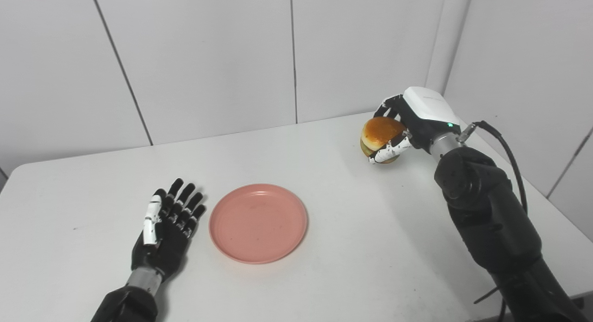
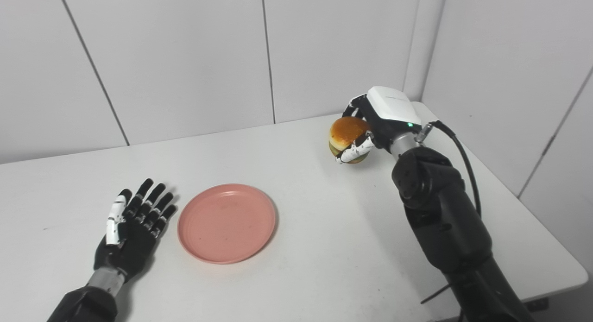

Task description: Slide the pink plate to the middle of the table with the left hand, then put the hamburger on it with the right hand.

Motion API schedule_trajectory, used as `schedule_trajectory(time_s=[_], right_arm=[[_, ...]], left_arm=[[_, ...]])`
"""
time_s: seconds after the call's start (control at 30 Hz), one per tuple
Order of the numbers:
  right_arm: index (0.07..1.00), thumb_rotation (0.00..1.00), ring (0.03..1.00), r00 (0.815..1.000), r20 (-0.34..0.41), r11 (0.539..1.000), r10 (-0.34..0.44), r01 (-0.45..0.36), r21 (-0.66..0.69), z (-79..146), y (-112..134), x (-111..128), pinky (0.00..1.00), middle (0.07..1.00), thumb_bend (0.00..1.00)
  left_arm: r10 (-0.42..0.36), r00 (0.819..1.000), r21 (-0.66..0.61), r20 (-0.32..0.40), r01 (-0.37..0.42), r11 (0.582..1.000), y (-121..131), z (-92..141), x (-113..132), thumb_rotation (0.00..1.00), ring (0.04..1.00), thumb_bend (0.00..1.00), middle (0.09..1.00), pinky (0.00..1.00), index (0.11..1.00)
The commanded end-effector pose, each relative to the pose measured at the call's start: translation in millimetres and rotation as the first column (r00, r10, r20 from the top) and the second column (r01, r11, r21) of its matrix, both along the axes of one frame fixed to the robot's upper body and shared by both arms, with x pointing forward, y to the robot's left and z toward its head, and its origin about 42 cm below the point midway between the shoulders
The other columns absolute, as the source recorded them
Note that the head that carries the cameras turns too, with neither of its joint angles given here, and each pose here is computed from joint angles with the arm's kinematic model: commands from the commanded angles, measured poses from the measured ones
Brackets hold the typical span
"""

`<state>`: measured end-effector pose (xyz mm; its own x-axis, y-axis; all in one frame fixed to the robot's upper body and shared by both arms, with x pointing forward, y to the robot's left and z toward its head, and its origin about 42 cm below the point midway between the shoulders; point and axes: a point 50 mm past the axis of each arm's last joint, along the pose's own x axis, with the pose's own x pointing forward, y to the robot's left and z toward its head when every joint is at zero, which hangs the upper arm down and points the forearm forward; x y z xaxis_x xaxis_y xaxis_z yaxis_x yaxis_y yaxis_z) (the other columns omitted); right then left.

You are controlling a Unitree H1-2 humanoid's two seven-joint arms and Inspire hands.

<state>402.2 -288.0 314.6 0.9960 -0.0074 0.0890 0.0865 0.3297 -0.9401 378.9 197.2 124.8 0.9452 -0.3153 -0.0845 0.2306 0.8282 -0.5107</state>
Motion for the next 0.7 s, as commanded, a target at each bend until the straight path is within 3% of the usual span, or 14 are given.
schedule_trajectory(time_s=[0.0, 0.23, 0.47, 0.67], right_arm=[[0.525, 0.00, 0.316, 0.995, 0.074, 0.998, 0.060, -0.060, -0.009, 25, 20, 4, 0.23, 0.409, 0.52], [0.523, 0.00, 0.340, 0.984, 0.056, 0.985, 0.171, -0.172, 0.018, 19, 60, 11, 0.25, 0.414, 0.52], [0.535, 0.00, 0.338, 0.952, 0.033, 0.952, 0.304, -0.305, 0.031, 9, 109, 10, 0.24, 0.423, 0.52], [0.524, 0.00, 0.339, 0.932, -0.003, 0.932, 0.362, -0.361, 0.038, -9, 138, 12, 0.25, 0.419, 0.52]], left_arm=[[-0.006, 0.997, 0.029, -0.079, 0.009, 1.000, -9, -10, -5, 1.00, 0.958, 0.34, 0.964, 0.98, 0.959], [-0.008, 0.997, 0.042, -0.080, 0.011, 0.999, -28, -7, -5, 1.00, 0.952, 0.34, 0.958, 0.96, 0.956], [-0.004, 0.996, 0.049, -0.084, 0.008, 0.999, -42, -5, -2, 1.00, 0.943, 0.34, 0.954, 0.96, 0.952], [-0.006, 0.996, 0.046, -0.086, 0.010, 0.999, -47, -6, -1, 1.00, 0.934, 0.34, 0.947, 0.95, 0.947]])
